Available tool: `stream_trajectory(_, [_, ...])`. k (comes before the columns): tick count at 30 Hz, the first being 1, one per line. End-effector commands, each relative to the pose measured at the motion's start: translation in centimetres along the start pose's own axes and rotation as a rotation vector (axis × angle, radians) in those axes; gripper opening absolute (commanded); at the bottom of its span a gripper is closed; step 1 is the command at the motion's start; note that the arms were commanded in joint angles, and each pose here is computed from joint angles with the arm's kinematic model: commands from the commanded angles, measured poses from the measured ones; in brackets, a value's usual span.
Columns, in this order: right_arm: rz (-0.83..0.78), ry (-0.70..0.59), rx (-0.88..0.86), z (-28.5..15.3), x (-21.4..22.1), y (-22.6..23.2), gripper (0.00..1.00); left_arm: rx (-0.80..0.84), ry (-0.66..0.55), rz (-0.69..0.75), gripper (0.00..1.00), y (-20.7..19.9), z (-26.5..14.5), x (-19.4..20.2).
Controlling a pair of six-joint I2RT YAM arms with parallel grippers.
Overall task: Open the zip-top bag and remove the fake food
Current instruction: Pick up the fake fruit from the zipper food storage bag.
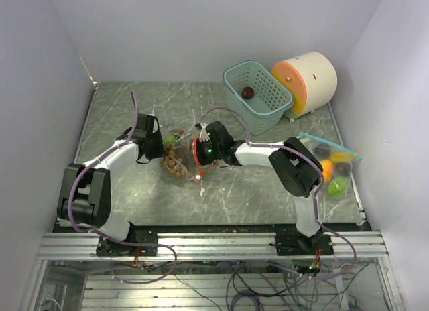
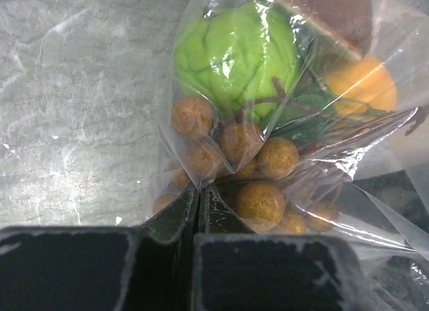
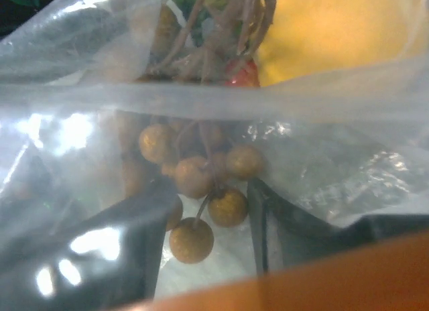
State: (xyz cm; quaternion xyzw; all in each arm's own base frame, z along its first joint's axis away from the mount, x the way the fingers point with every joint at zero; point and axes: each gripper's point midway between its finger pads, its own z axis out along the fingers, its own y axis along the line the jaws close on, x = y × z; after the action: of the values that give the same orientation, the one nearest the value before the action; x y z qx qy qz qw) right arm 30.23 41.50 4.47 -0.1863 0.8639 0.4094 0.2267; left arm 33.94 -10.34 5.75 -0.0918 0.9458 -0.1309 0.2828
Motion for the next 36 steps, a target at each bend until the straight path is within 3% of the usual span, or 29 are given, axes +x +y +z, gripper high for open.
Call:
stream_trajectory(1, [-0.014,-0.034,-0.073,0.6,-0.9,2.0,0.42,0.000,0.019,0.014,0.07,0.3,-0.4,0.6])
stream_trajectory(5, [-0.028,-0.060,-0.018,-0.1,-1.5,1.3,0.09,-0.007,0.014,0.008,0.07,0.5,-0.6,0.6])
stream_trajectory(7, [-0.042,-0.084,0.007,-1.0,-2.4,1.4,0.00,-0.021,0.016,0.002,0.07,0.7,-0.5,0.7])
stream_trajectory(28, [0.014,-0.271,0.217,-13.6,-6.3,-3.8,0.00,-0.062,0.021,-0.030,0.07,1.5,0.0,0.8])
stream_trajectory(36, [-0.006,-0.378,0.209,-17.9,-10.0,-2.6,0.00,-0.066,0.024,-0.035,0.07,1.6,0.0,1.0])
